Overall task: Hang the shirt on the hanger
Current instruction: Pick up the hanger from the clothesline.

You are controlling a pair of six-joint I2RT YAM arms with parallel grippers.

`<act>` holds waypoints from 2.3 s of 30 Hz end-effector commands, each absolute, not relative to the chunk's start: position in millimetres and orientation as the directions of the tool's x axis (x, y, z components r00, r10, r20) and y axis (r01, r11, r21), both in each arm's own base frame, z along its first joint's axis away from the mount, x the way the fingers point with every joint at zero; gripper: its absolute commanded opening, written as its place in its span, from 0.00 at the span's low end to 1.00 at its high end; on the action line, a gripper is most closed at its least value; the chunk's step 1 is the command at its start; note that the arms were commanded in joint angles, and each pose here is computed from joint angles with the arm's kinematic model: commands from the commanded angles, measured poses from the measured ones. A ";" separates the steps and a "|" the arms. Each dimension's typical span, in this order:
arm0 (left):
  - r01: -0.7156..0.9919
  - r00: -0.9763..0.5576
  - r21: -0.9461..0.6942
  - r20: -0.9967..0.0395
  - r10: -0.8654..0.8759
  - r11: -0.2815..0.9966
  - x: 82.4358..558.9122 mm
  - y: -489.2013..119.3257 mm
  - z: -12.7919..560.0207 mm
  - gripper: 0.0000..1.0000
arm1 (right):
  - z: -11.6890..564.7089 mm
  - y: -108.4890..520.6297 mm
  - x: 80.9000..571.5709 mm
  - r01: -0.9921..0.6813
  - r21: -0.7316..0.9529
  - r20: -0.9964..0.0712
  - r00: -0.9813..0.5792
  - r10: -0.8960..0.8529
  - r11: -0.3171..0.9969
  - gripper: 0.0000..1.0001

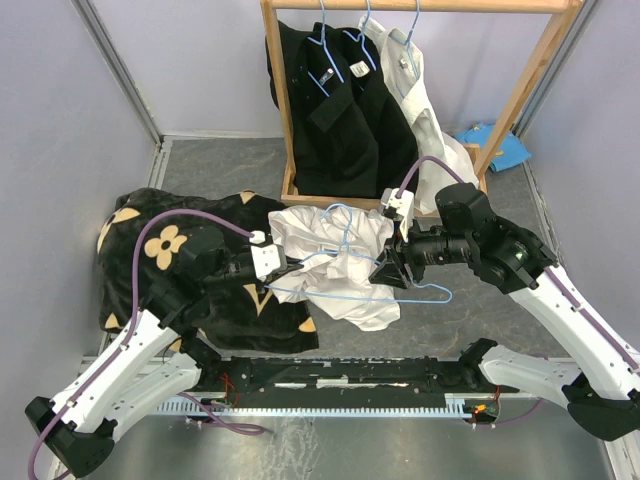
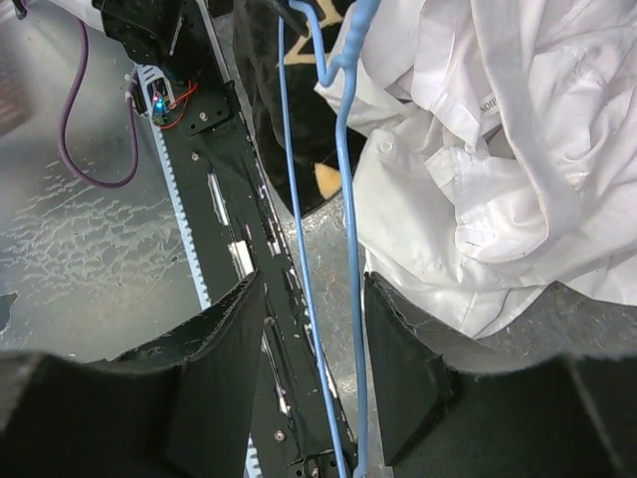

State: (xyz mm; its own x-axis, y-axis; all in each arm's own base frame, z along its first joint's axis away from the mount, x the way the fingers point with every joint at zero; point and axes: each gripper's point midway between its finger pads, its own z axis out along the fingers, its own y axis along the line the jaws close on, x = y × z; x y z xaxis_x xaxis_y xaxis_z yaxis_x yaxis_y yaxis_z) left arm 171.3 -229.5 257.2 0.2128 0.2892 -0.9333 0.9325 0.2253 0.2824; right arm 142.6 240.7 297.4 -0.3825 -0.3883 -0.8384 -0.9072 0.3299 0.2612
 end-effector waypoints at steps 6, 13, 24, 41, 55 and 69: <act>0.904 0.355 0.395 -0.907 0.227 0.162 157.1 -230.1 290.9 0.03 | 300.8 231.2 137.6 -0.914 0.224 -0.845 -0.355 -0.399 0.339 0.43; 0.914 0.345 0.382 -0.909 0.233 0.136 155.1 -232.1 288.1 0.03 | 302.9 228.6 133.1 -0.914 0.225 -0.855 -0.352 -0.382 0.338 0.16; 0.905 0.256 0.314 -0.941 0.222 0.286 173.2 -227.0 295.3 0.49 | 293.1 217.2 129.9 -0.893 0.225 -0.843 -0.379 -0.381 0.390 0.00; 0.959 0.217 0.244 -0.960 0.176 0.145 148.0 -238.9 280.6 0.71 | 312.3 221.0 114.6 -0.915 0.237 -0.903 -0.331 -0.273 0.326 0.00; 0.960 0.218 0.245 -0.957 0.189 0.134 158.7 -246.6 284.0 0.03 | 306.5 231.7 114.0 -0.923 0.271 -0.886 -0.350 -0.305 0.272 0.22; 0.959 0.243 0.264 -0.953 0.179 0.107 148.0 -242.9 286.2 0.03 | 292.6 228.8 109.2 -0.920 0.297 -0.841 -0.380 -0.385 0.257 0.35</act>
State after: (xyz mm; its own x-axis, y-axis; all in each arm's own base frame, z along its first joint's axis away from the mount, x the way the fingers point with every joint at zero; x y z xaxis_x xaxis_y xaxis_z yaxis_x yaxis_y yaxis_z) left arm 149.0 -241.4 262.1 0.1650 0.2243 -0.9605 0.9732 0.1209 0.1954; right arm 113.3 226.6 272.9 -0.4309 -0.4045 -0.8067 -0.8951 0.3046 0.3255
